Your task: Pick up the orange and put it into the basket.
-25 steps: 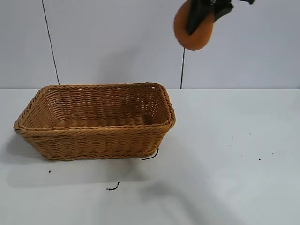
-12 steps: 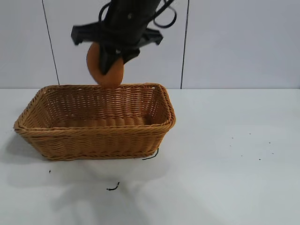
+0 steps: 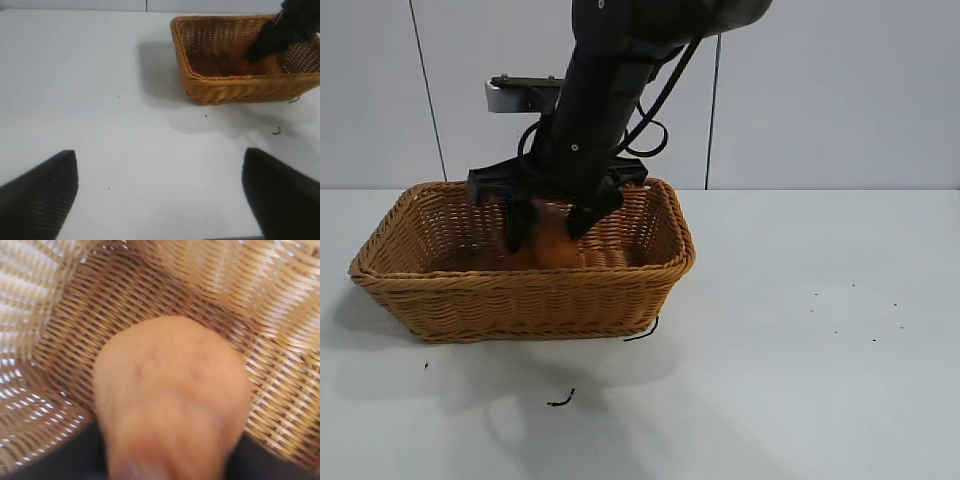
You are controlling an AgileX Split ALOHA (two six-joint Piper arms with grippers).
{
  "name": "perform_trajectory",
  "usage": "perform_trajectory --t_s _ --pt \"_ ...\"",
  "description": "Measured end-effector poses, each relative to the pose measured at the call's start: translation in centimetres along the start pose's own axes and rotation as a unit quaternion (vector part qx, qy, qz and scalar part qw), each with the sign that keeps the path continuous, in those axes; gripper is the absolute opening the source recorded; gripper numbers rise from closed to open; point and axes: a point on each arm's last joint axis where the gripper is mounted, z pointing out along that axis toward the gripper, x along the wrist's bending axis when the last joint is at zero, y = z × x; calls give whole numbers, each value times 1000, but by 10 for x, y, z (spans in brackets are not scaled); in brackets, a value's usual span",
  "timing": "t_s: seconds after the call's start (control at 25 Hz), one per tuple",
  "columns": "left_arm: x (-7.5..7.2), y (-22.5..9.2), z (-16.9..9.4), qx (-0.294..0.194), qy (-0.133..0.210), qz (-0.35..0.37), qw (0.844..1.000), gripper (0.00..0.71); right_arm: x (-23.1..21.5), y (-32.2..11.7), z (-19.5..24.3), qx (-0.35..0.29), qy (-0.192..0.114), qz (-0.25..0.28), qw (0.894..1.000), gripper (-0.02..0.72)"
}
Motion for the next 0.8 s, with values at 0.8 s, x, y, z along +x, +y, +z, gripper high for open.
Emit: perform_trajectory --t_s 0.8 --pt "0 0 0 1 0 0 1000 639 -237 -4 -109 -25 -171 202 964 685"
